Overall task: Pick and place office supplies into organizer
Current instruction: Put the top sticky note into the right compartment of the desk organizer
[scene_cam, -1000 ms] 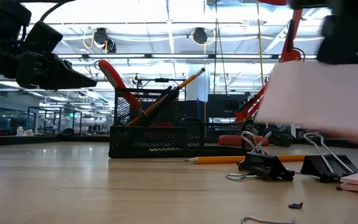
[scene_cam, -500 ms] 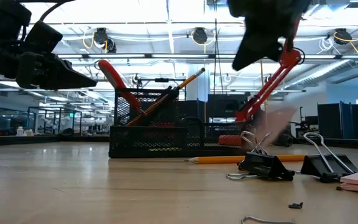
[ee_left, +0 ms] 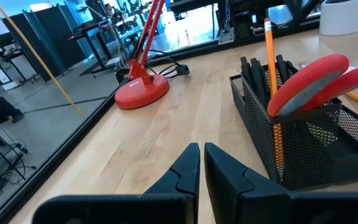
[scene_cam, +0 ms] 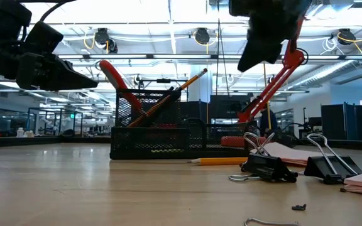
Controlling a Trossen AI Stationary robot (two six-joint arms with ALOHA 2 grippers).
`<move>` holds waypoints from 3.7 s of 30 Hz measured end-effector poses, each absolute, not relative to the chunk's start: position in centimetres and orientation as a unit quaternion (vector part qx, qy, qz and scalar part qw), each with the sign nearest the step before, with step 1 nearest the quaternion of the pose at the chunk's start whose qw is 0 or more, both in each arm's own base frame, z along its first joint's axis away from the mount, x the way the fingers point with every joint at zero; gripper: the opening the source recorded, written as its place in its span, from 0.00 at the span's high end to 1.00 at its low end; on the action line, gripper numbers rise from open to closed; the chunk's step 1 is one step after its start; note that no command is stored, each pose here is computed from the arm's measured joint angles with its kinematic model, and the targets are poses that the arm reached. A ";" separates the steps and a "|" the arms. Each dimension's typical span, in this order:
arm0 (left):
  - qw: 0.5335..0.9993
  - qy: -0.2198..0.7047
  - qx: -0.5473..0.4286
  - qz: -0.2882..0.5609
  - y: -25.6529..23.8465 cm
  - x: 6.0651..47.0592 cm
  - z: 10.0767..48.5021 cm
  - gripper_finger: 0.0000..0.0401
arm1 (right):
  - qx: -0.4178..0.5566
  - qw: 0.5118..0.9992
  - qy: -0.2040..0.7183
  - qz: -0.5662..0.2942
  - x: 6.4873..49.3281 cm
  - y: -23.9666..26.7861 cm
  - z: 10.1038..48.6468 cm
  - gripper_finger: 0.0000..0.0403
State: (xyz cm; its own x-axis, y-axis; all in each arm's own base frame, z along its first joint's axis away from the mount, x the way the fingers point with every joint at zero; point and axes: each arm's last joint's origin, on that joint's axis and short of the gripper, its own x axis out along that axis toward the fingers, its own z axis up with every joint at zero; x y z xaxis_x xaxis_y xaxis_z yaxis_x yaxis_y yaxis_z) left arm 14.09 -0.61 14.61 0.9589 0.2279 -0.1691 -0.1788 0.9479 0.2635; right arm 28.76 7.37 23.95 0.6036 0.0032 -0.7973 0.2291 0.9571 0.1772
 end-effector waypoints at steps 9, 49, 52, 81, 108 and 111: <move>0.982 0.099 0.119 0.104 -0.6 14.1 14.6 0.92 | 0.002 0.886 0.464 0.026 26.8 11.4 23.0 0.97; 0.980 0.102 0.135 0.103 -0.6 14.1 14.6 0.92 | 0.101 0.860 0.490 0.095 25.2 4.6 18.7 0.54; 0.978 0.111 0.144 0.102 -0.6 14.1 14.4 0.92 | 0.114 0.866 0.475 0.109 25.2 3.3 19.3 0.54; 0.975 0.119 0.162 0.099 -0.6 14.0 14.3 0.92 | 0.135 0.837 0.501 0.174 26.9 0.8 15.0 0.57; 0.974 0.124 0.160 0.098 -0.6 14.0 14.2 0.92 | 0.157 0.816 0.524 0.188 28.0 0.9 11.9 0.54; 0.974 0.125 0.162 0.098 -0.6 14.0 14.2 0.92 | 0.169 0.810 0.525 0.198 28.0 0.9 11.8 0.54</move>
